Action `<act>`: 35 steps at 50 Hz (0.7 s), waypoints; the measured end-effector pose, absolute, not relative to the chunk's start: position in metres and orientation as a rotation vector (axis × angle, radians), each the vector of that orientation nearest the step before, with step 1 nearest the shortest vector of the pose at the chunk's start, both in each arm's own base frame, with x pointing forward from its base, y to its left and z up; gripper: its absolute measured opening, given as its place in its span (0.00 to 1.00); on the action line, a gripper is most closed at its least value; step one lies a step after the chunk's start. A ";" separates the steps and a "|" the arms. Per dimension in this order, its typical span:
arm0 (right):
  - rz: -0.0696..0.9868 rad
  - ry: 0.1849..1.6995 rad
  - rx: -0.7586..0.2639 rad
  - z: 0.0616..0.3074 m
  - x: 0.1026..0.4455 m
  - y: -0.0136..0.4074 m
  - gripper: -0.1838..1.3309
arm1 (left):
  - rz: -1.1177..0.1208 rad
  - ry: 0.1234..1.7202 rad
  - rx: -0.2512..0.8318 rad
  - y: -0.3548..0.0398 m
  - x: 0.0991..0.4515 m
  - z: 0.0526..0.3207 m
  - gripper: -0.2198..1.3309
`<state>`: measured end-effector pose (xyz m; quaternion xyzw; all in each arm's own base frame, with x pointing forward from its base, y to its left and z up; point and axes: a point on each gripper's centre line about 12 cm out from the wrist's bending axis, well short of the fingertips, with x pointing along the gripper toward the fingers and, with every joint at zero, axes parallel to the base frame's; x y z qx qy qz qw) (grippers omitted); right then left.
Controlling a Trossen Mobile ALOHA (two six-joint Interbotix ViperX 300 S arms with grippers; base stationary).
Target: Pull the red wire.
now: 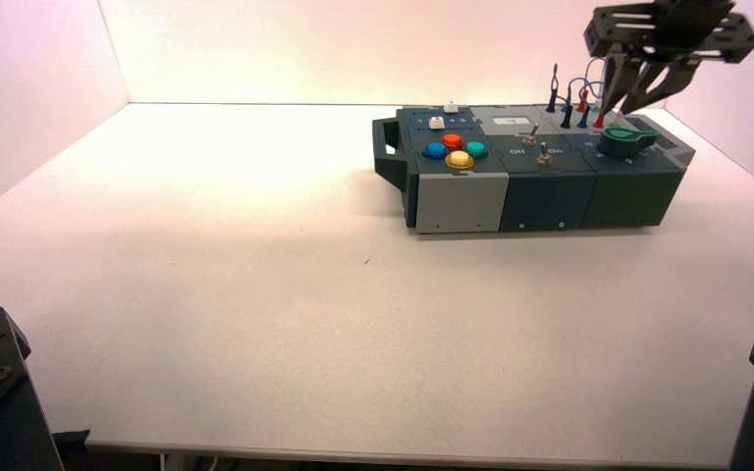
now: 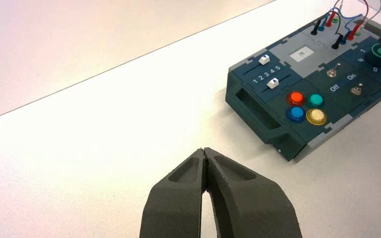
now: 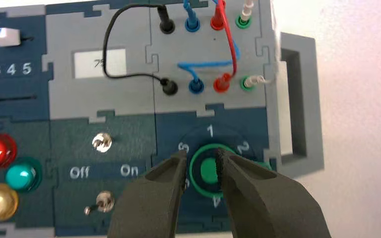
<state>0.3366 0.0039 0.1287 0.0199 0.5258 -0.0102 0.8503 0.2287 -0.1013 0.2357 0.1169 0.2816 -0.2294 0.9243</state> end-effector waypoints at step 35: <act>-0.062 1.109 0.066 0.119 0.366 -0.013 0.58 | -0.471 0.578 0.238 -0.101 0.229 0.236 0.03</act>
